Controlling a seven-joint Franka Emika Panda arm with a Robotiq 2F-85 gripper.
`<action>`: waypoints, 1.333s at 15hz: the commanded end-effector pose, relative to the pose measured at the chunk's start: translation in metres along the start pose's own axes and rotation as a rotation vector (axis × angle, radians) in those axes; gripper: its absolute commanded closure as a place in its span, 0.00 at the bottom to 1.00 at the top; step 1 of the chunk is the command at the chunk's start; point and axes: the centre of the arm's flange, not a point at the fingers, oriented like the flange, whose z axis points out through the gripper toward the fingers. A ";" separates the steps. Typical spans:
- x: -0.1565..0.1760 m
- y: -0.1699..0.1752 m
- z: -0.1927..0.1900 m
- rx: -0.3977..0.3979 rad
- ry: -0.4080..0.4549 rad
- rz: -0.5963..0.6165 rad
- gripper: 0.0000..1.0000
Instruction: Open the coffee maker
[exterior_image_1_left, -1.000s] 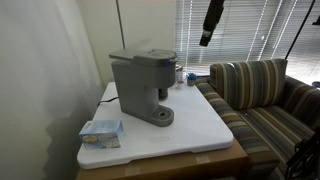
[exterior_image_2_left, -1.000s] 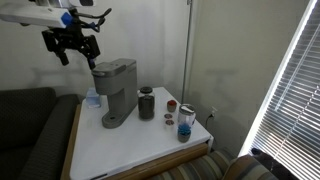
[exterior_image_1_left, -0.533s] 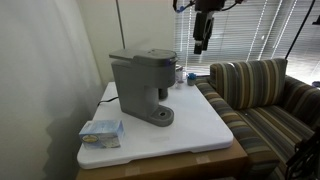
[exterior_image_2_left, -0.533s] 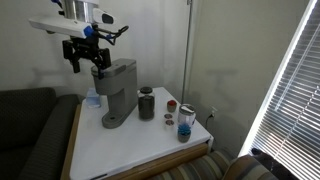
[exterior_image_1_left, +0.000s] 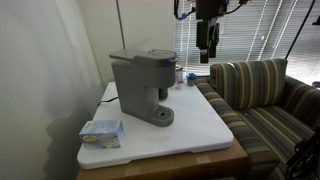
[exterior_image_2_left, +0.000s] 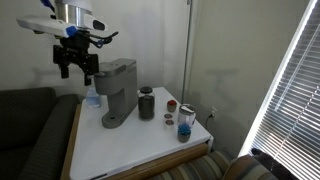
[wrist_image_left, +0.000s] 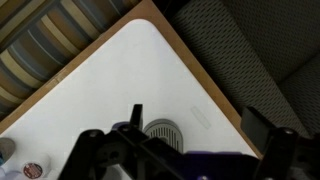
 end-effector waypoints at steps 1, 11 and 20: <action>-0.006 0.002 0.029 0.033 0.047 0.024 0.00; 0.011 -0.001 0.015 0.060 0.087 0.111 0.00; 0.006 0.013 0.040 0.078 0.132 0.193 0.52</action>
